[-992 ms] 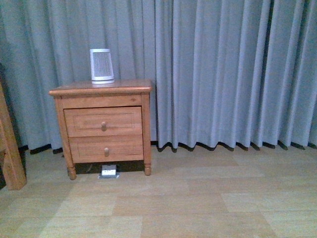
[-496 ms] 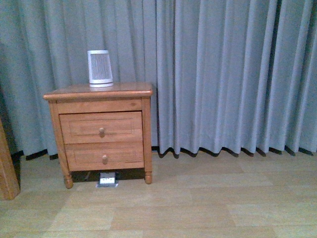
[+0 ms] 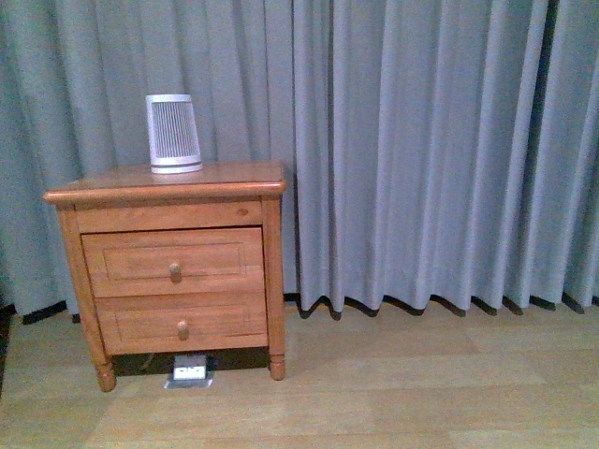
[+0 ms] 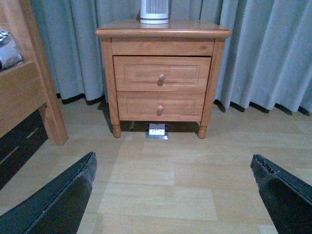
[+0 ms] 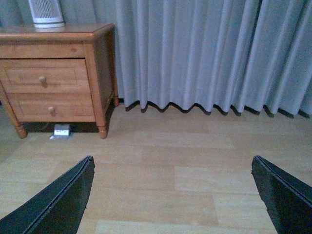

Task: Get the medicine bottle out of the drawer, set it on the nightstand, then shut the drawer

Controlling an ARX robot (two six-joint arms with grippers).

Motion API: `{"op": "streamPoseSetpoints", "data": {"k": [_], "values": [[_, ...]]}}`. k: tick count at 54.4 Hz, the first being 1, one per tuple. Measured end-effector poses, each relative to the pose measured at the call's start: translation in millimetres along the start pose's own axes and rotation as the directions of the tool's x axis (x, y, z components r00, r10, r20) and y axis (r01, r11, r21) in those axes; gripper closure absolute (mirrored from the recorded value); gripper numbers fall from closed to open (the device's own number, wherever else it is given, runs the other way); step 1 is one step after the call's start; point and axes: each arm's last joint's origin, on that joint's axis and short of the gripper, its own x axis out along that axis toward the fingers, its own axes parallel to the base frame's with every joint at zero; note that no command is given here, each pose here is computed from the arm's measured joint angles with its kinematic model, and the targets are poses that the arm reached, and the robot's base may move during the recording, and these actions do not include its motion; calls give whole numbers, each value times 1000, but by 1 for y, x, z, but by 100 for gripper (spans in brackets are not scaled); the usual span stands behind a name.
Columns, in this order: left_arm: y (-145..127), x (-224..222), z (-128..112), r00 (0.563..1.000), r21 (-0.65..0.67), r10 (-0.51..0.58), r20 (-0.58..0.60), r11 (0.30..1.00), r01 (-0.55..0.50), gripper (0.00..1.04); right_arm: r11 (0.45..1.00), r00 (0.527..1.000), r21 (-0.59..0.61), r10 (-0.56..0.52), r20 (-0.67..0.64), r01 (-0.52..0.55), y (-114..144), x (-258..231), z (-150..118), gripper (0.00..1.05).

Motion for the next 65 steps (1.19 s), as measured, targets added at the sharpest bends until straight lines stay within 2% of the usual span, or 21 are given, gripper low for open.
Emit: {"op": "streamPoseSetpoints", "data": {"k": [65], "values": [[0, 0, 0, 1000, 0, 0, 0, 1000, 0, 7, 1000, 1000, 0, 0, 0, 0, 0, 0, 0, 7]]}}
